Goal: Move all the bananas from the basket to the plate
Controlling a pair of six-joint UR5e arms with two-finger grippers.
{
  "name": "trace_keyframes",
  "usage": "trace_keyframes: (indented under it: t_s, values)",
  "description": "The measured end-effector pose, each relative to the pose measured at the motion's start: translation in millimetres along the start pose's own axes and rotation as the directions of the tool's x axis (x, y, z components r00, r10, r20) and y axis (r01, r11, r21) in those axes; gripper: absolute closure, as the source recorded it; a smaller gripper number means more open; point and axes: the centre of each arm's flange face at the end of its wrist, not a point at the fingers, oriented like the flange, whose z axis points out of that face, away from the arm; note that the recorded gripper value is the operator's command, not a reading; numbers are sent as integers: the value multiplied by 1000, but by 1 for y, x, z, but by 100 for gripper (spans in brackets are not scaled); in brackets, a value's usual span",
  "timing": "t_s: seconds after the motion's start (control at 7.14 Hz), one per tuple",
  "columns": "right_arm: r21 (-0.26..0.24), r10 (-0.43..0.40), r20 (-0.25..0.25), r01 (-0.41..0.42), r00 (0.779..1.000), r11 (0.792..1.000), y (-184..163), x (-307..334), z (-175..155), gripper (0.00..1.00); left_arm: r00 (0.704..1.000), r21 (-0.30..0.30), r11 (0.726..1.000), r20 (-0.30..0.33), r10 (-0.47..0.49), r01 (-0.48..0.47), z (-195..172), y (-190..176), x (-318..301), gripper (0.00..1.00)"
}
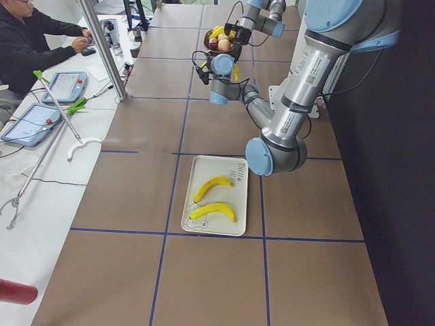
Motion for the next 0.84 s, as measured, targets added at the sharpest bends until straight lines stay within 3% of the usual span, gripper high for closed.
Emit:
trace_keyframes:
  t_s: [0.14, 0.28, 0.42, 0.56, 0.84]
  values:
    - [-1, 0, -3, 0, 1000, 1000, 1, 0, 1, 99, 1000, -7, 1000, -2, 1, -1, 6, 8, -3, 90]
    - [-1, -1, -3, 1, 1000, 1000, 1, 0, 2, 97, 1000, -12, 1000, -6, 6, -6, 8, 13, -3, 100]
    - [-1, -3, -3, 3, 1000, 1000, 1, 0, 2, 83, 1000, -14, 1000, -8, 12, -12, 7, 14, -4, 100]
    - [-1, -5, -5, 5, 1000, 1000, 1, 0, 2, 1, 1000, -15, 1000, -11, 15, -15, 5, 14, -4, 100]
    - [-1, -3, -9, 3, 1000, 1000, 0, 1, 1, 0, 1000, -7, 1000, -16, 17, -17, 2, 11, -2, 100]
